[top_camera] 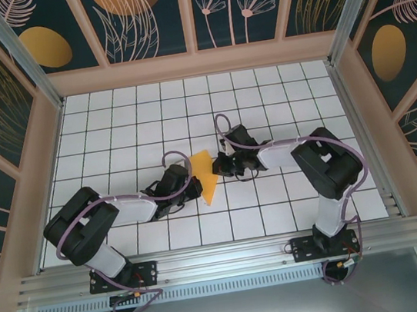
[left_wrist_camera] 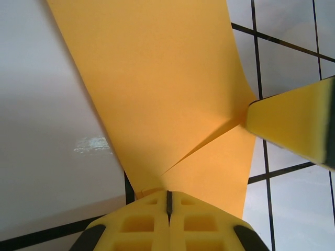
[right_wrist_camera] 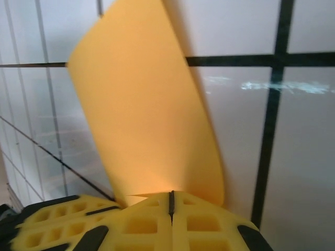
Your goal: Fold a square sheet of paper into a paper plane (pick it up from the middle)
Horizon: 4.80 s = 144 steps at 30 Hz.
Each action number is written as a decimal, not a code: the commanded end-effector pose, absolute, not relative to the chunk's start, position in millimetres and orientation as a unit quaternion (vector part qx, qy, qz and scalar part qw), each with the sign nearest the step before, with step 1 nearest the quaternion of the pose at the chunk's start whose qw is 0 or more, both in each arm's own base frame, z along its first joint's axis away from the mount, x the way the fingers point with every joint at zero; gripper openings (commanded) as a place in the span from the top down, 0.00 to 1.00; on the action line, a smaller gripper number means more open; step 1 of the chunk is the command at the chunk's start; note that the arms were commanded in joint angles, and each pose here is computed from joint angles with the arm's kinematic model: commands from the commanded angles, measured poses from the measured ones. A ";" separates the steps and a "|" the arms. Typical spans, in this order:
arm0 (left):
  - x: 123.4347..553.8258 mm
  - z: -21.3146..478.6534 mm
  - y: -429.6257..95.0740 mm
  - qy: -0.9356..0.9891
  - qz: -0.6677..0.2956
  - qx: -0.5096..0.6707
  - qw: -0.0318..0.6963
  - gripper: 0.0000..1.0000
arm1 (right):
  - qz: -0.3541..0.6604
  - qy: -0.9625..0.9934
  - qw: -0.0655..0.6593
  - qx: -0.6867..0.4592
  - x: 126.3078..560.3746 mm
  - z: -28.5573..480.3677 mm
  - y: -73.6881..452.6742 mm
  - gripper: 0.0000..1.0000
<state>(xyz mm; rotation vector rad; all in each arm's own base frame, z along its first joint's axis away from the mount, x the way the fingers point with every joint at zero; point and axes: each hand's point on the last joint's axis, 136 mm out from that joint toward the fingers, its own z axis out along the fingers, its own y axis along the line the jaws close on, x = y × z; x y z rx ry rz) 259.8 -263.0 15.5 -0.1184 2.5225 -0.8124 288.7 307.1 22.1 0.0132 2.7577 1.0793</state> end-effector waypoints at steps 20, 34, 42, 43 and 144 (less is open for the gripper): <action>270.5 44.9 -261.2 0.918 -0.285 -0.023 0.274 0.88 | 0.351 0.926 0.140 -0.026 323.1 52.8 288.7 0.66; 269.0 27.4 -256.5 0.929 -0.263 -0.027 0.259 0.85 | 0.368 0.924 0.101 -0.042 315.9 36.6 301.1 0.63; 263.3 16.0 -254.2 0.934 -0.256 -0.025 0.246 0.88 | 0.375 0.920 0.094 -0.054 310.8 37.9 307.7 0.63; 263.1 15.5 -254.1 0.935 -0.256 -0.024 0.246 0.88 | 0.376 0.920 0.093 -0.055 310.4 38.2 308.3 0.63; 244.6 36.9 -293.5 0.934 -0.126 0.116 0.314 0.58 | 0.402 0.903 0.136 0.060 293.8 84.5 319.7 0.96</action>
